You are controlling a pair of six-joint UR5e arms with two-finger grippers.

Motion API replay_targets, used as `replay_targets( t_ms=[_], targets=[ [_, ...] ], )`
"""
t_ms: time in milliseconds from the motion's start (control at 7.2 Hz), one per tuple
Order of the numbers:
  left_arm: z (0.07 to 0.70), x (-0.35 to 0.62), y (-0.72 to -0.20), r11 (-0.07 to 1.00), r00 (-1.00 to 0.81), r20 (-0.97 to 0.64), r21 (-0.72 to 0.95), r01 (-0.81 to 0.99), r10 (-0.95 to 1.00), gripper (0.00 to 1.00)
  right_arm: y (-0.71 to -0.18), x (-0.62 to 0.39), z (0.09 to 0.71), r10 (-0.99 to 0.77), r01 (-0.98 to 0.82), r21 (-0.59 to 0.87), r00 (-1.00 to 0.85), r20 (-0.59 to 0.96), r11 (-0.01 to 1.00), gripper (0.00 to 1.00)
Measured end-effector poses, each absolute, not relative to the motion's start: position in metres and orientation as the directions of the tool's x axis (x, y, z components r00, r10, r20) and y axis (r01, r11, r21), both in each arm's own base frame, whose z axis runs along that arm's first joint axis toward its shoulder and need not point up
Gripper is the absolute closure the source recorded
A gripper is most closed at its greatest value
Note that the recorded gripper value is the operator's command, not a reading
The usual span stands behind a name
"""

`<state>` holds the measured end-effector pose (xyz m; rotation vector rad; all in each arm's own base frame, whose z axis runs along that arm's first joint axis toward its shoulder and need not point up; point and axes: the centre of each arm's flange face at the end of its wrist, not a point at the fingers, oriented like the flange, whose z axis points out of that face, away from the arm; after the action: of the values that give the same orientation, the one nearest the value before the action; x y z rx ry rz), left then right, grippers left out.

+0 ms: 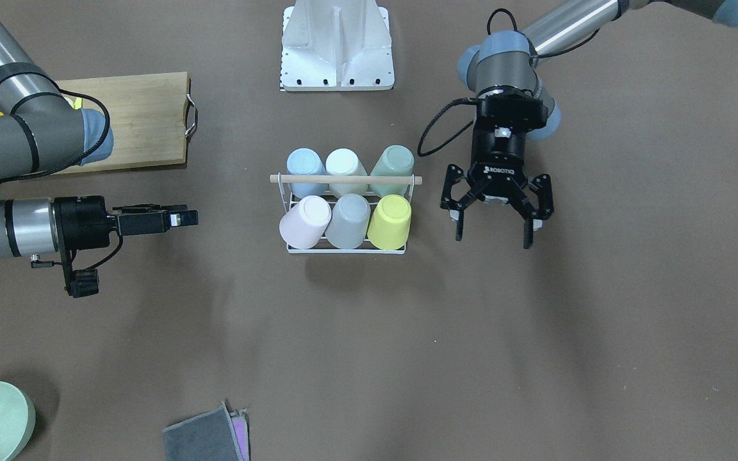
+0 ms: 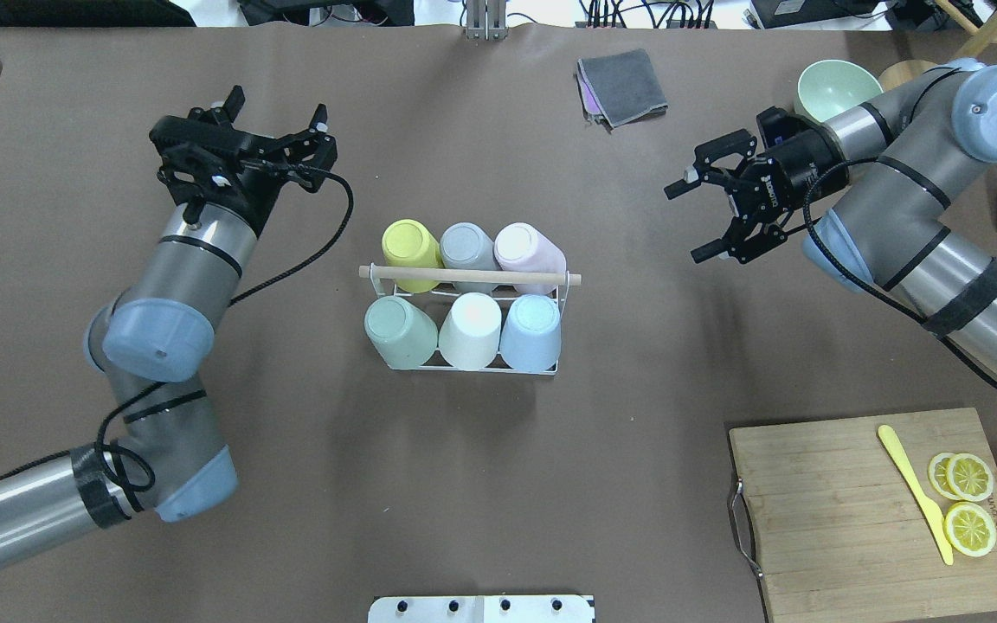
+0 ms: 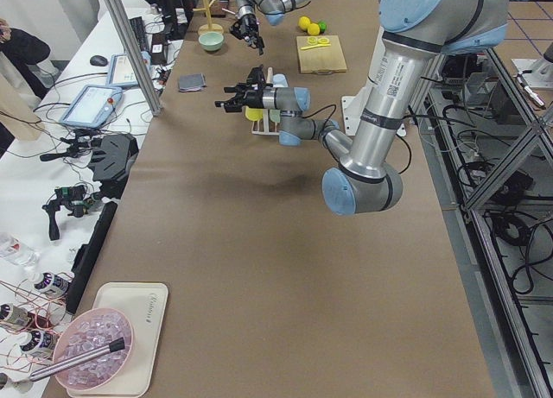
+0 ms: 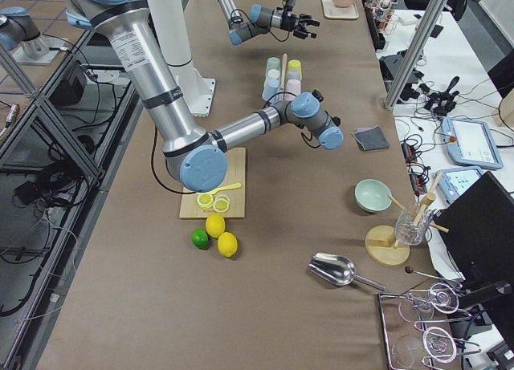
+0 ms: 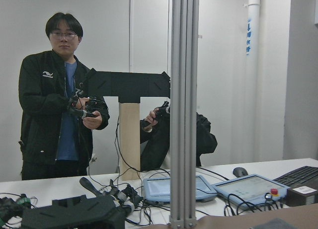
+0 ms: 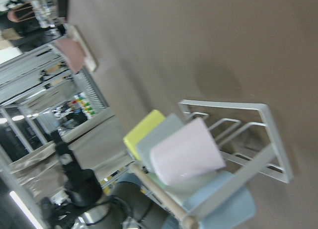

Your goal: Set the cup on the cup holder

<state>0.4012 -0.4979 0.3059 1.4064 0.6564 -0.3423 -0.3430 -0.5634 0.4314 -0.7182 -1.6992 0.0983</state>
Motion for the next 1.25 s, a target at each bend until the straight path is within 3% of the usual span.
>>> replay_targets(
  t_ms=[278,556,833,1250],
  targets=[
    [0.38,0.348,-0.535,0.284,0.828,-0.548,0.817,0.502,0.114,0.02,-0.544,-0.333,0.449,0.407,0.48,-0.446,0.189,0.894,0.756,0.0],
    [0.458,0.289,-0.563,0.436,0.848,-0.521,0.788,0.434,0.097,0.02,-0.546,-0.29,0.462,0.154,0.549,-0.346,0.366,0.918,0.761,0.0],
    [0.519,0.219,-0.587,0.615,0.827,-0.555,0.686,0.39,0.094,0.02,-0.542,-0.232,0.47,-0.164,0.574,-0.093,0.381,0.91,0.814,0.0],
    [0.567,0.133,-0.604,0.824,0.822,-0.565,0.496,0.274,0.067,0.02,-0.502,-0.179,0.484,-0.424,0.556,0.182,0.343,0.838,0.811,0.0]
  ],
)
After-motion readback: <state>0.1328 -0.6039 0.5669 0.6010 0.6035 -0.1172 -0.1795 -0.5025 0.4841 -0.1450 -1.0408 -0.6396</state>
